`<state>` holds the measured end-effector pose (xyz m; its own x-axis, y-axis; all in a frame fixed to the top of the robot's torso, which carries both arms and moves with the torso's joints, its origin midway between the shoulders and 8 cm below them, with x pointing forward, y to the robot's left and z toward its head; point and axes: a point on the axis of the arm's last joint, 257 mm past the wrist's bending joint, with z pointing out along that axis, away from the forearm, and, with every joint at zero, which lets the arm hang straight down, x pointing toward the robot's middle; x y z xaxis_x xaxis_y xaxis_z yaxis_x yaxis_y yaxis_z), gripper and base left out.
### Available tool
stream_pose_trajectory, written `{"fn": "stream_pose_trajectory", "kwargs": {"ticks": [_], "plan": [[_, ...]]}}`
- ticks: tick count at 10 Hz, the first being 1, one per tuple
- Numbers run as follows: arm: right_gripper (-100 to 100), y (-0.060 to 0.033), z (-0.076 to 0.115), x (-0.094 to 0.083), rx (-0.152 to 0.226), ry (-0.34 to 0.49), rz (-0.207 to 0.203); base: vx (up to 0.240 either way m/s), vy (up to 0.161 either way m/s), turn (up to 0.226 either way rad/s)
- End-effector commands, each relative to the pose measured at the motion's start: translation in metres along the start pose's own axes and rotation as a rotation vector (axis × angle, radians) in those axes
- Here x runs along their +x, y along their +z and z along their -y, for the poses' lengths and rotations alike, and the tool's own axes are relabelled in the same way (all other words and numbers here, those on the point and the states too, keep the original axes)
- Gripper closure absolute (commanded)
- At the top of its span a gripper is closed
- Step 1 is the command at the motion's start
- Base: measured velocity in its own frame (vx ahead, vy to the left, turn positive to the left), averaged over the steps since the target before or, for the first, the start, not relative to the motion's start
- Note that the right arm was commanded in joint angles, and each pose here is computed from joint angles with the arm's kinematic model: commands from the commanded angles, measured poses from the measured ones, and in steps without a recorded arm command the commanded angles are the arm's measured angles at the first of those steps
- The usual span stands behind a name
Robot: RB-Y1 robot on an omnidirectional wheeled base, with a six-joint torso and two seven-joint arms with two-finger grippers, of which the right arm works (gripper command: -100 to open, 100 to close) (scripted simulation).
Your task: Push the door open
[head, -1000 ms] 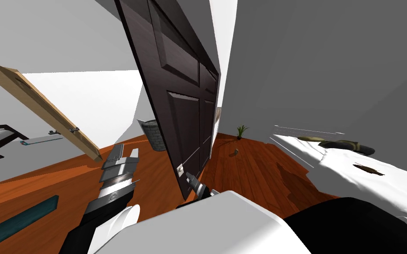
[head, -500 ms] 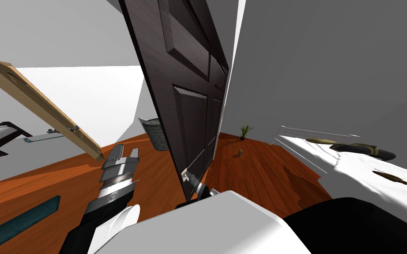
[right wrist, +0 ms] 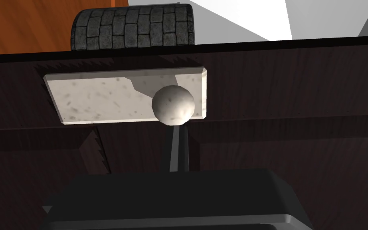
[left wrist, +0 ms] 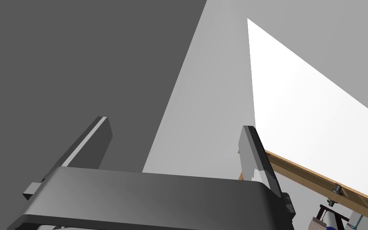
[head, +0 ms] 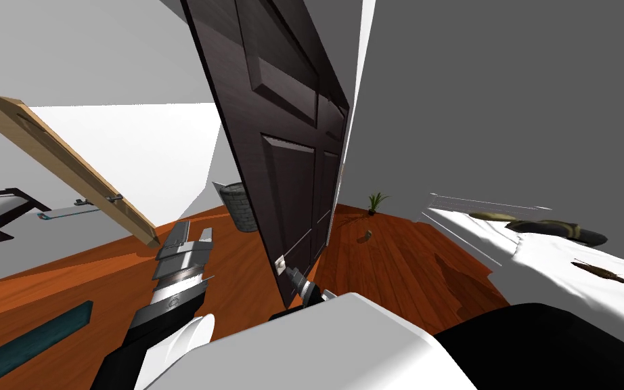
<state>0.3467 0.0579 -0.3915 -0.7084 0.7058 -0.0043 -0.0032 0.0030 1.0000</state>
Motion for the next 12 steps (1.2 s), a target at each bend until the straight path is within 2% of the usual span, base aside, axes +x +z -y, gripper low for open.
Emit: {"fn": "stream_pose_trajectory", "kwargs": {"ticks": [1, 2, 3, 6, 7, 12], "plan": [[100, 0.0, 0.0, 0.0, 0.0, 0.0, 0.0, -0.004, -0.005, 0.0], [100, 0.0, 0.0, 0.0, 0.0, 0.0, 0.0, 0.0, 0.0, 0.0], [-100, -0.0014, 0.0, -0.007, 0.001, 0.001, 0.018, -0.145, -0.074, -0.151], [-100, -0.0026, 0.0, -0.014, 0.0, 0.004, 0.042, -0.195, -0.079, -0.081], [-100, -0.0021, 0.0, -0.013, 0.001, 0.003, 0.036, -0.087, -0.023, -0.012], [-100, -0.0019, 0.001, -0.017, -0.004, 0.0, 0.051, 0.134, 0.123, 0.026]]}}
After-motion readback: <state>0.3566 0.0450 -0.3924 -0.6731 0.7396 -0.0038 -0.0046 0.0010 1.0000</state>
